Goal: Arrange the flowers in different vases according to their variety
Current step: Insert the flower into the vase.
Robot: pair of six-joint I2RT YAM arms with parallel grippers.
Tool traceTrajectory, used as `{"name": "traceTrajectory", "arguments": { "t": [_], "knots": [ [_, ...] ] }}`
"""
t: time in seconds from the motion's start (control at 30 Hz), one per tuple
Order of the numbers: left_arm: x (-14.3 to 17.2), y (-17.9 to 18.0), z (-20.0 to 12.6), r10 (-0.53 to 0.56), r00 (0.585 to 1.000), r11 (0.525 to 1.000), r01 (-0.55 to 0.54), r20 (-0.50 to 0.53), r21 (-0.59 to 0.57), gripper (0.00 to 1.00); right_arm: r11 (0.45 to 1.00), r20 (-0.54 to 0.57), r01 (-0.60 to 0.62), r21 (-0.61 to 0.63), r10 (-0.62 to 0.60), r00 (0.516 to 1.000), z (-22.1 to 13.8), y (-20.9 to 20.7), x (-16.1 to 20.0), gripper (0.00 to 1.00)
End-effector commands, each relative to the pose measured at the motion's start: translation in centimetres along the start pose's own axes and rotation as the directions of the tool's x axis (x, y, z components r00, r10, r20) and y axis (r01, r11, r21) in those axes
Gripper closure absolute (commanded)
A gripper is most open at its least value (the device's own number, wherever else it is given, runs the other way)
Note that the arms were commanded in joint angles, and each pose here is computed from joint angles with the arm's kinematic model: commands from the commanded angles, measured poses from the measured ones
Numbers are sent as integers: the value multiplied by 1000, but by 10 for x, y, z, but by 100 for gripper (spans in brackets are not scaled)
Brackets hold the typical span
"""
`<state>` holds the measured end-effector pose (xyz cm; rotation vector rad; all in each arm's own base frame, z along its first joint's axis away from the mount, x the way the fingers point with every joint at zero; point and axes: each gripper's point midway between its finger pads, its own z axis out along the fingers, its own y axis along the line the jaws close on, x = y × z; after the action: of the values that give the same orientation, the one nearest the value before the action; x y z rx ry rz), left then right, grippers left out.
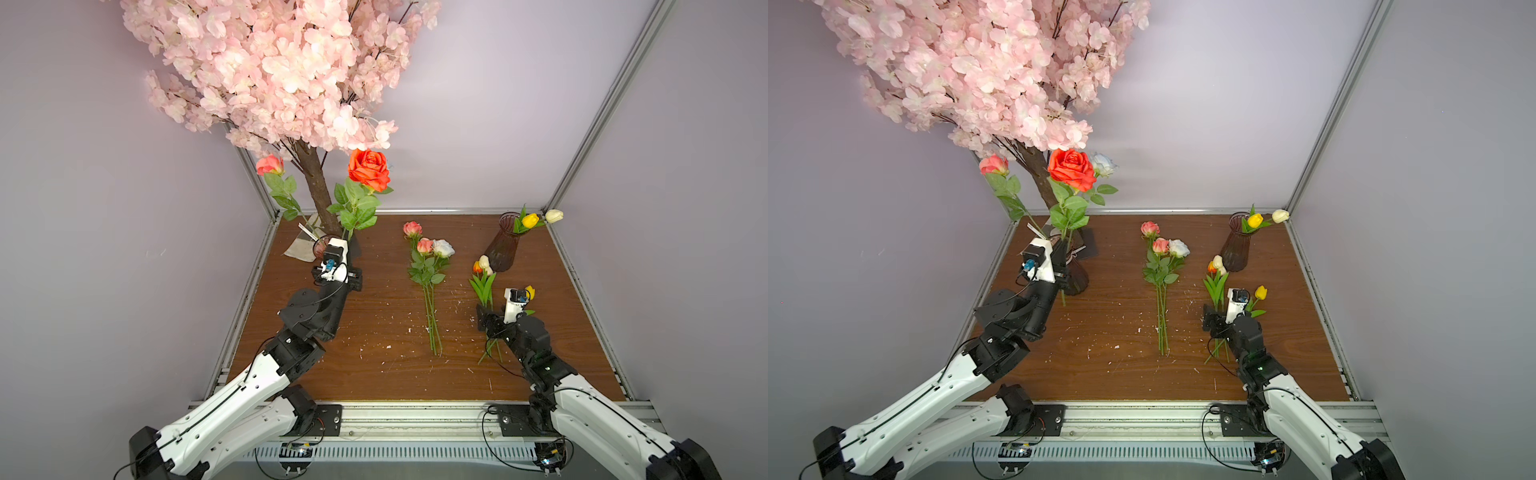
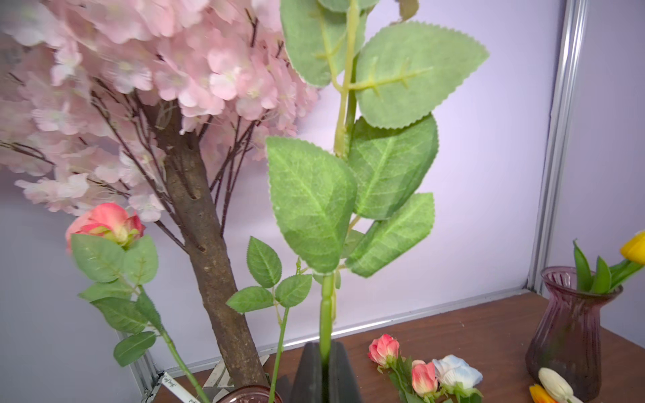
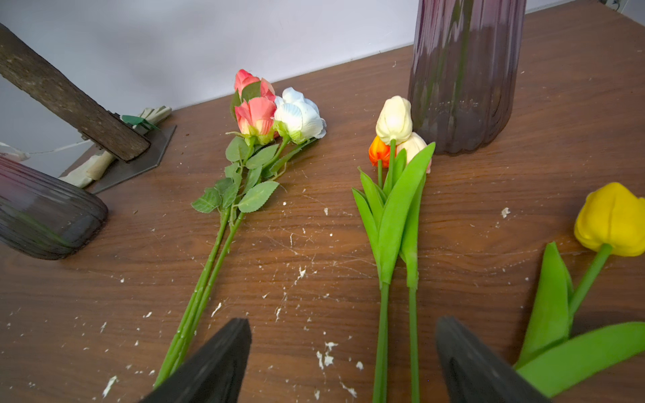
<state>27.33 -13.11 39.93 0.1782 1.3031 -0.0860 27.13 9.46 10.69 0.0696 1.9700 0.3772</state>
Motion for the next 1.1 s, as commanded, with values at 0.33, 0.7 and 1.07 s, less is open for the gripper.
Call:
{"name": "traceTrajectory", "arguments": {
  "t": [0.33,0.7,1.07],
  "knots": [
    [-54,72,-44,-53,958,958,128,282,-255,100,999,49,-8,-32,10,999,1,11,-19,10],
    [-79,99,17,-23,944,946,127,329,-298,100,999,50,-7,-33,8,999,1,11,-19,10],
    [-49,116,81,-43,949,970,114,311,-214,100,999,50,-6,-33,8,999,1,11,-19,10]
  ]
}}
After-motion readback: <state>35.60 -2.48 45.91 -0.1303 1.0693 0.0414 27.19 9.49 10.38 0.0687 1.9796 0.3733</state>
